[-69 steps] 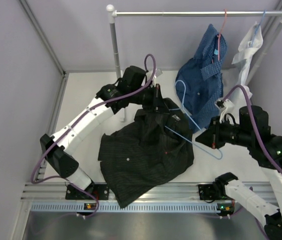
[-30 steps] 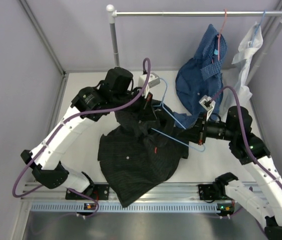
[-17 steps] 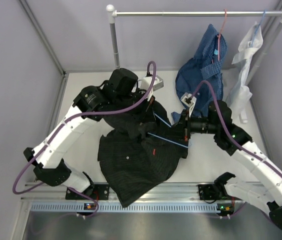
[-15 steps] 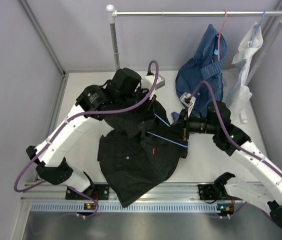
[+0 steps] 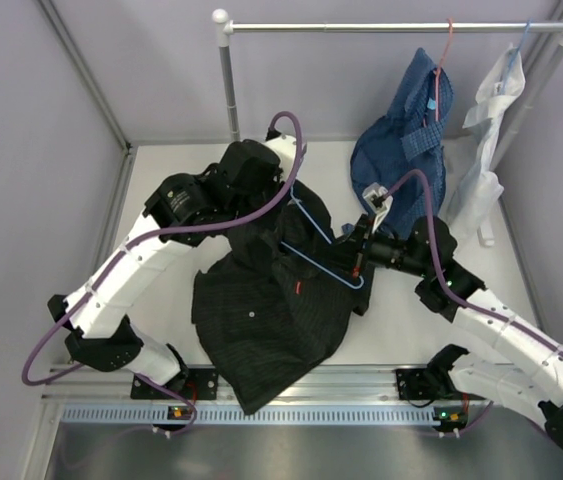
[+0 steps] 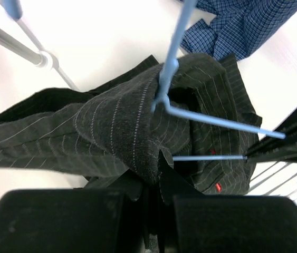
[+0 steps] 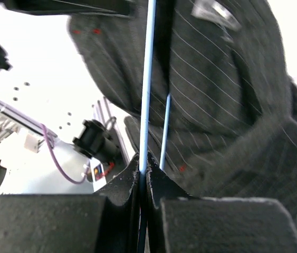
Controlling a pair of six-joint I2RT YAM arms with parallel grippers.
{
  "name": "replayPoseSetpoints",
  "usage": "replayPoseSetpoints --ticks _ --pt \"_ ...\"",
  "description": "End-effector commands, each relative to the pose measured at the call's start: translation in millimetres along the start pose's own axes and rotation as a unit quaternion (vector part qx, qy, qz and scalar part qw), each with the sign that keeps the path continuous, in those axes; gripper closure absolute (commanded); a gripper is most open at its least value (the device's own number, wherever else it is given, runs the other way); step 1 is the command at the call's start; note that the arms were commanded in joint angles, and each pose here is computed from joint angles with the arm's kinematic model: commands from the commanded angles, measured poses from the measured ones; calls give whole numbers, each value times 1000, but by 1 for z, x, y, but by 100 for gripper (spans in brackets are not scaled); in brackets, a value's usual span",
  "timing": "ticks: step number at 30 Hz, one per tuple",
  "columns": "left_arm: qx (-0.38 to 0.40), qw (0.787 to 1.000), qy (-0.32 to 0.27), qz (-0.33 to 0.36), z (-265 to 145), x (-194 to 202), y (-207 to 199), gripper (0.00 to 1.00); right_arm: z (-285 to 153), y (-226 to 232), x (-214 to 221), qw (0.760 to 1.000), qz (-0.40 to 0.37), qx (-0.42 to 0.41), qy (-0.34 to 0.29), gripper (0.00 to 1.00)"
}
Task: Place the shirt on the hanger
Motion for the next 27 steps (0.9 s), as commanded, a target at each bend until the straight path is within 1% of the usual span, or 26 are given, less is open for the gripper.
replayPoseSetpoints --ticks 1,4,6,10,11,13,14,15,18,20,21,22,23,24,25,27 --pt "-19 999 -27 6 -14 -8 6 100 14 23 -30 993 -53 -61 -91 100" --pt "-46 998 -35 10 -13 -11 7 100 21 27 -29 992 -55 -63 -93 100" --pt "-36 999 -37 16 -15 -13 5 100 24 26 -28 992 -54 -62 -92 100" --pt "32 998 -39 48 -27 -12 -6 76 27 24 -30 992 -56 -54 -104 100" --pt "44 996 -42 60 -31 -11 -8 62 27 24 -31 991 -59 -54 -110 100" --pt "42 996 -46 64 -34 -11 -6 51 28 24 -33 990 -60 -52 -117 100" --pt "35 996 -48 65 -35 -10 -4 10 28 23 -33 990 -59 -51 -118 100" --pt "25 996 -62 62 -39 -12 0 2 27 24 -34 989 -62 -53 -125 100" --pt "-31 994 -86 63 -42 -12 10 2 26 24 -33 987 -60 -52 -137 100" --pt "-61 988 -134 54 -51 -18 19 2 26 23 -30 987 -58 -51 -138 100" --pt "-73 986 -134 70 -44 -12 21 2 26 23 -30 987 -57 -53 -139 100" --pt "-68 977 -190 68 -58 -20 26 2 25 24 -31 986 -59 -58 -147 100" --pt "-57 972 -215 69 -63 -22 27 2 25 23 -27 986 -60 -58 -147 100" --pt "-58 970 -223 73 -57 -17 28 2 23 23 -27 985 -63 -62 -150 100" --pt "-62 959 -270 54 -69 -25 36 2 21 25 -29 982 -73 -63 -160 100" --pt "-28 960 -273 62 -64 -30 44 2 17 24 -25 982 -76 -60 -162 100"
Point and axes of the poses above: each gripper's point midway between its finger pads, its own z axis out along the fingers, its own y axis along the line the jaws close on, x = y × z, the point moved 10 cm from there along -z, back along the fingers, and after that the axes turned 7 degrees about -z, right-handed, at the moved point
